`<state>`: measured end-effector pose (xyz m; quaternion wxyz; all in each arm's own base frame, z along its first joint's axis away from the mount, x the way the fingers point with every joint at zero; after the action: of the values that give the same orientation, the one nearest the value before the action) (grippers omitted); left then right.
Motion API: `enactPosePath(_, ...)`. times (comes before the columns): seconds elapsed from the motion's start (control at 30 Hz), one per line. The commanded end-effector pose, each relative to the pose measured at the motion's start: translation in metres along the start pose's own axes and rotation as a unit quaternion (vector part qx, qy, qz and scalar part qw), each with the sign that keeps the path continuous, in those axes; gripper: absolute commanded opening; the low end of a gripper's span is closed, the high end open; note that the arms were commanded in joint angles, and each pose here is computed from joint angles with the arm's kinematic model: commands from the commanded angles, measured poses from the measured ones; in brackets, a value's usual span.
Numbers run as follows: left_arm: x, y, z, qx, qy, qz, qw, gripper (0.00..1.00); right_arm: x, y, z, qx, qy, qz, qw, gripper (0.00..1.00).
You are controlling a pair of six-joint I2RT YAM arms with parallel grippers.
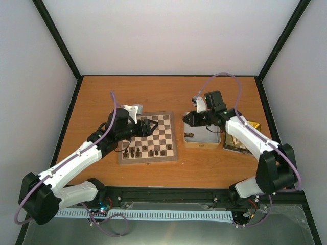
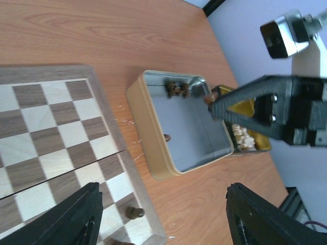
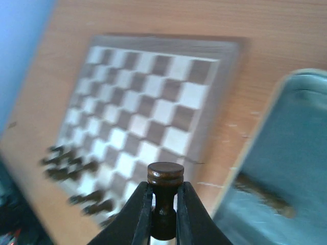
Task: Set up the chess pieces on the board
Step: Place the chess piece on the chessboard.
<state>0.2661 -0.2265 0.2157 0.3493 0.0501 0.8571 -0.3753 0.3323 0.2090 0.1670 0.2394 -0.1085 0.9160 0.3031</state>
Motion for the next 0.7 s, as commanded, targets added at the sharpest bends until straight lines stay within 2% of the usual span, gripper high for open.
enactPosePath(0.0, -0.033, -0.041, -0.017, 0.083, -0.043, -0.006, 0.996, 0.69, 0.014, 0.067, -0.029, -0.199, -0.017, -0.099, 0.975, 0.07)
enactPosePath(0.17, -0.040, -0.071, -0.034, 0.161, -0.058, 0.003, 0.985, 0.75, 0.019, 0.116, -0.069, -0.329, -0.041, -0.191, 0.924, 0.07)
enactPosePath(0.33, -0.033, -0.086, -0.038, 0.217, -0.044, 0.010, 0.975, 0.78, 0.029, 0.139, -0.086, -0.385, -0.028, -0.236, 0.892, 0.07)
enactPosePath(0.43, -0.031, -0.092, -0.041, 0.237, -0.041, 0.014, 0.971, 0.78, 0.027, 0.143, -0.084, -0.377, -0.024, -0.229, 0.897, 0.08)
enactPosePath(0.5, -0.030, -0.086, -0.038, 0.224, -0.041, 0.013, 0.974, 0.78, 0.019, 0.137, -0.075, -0.345, -0.016, -0.186, 0.920, 0.09)
enactPosePath(0.57, -0.028, -0.067, -0.031, 0.168, -0.044, 0.004, 0.985, 0.77, 0.018, 0.124, -0.059, -0.311, 0.011, -0.104, 0.945, 0.11)
enactPosePath(0.6, -0.030, -0.050, -0.028, 0.120, -0.059, -0.003, 0.991, 0.77, 0.023, 0.115, -0.048, -0.298, 0.039, -0.037, 0.953, 0.10)
enactPosePath(0.67, -0.031, -0.023, -0.026, 0.046, -0.077, -0.008, 0.996, 0.77, 0.045, 0.096, -0.028, -0.260, 0.099, 0.063, 0.958, 0.08)
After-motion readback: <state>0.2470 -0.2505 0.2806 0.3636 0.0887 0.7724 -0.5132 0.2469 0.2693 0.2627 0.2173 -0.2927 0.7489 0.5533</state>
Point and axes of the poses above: each gripper's point midway between its finger pads, its own z axis out along the fingers, its own y axis along the line the jaws close on, x = y × z, the point moved 1 cm from there along -z, back along the fingers
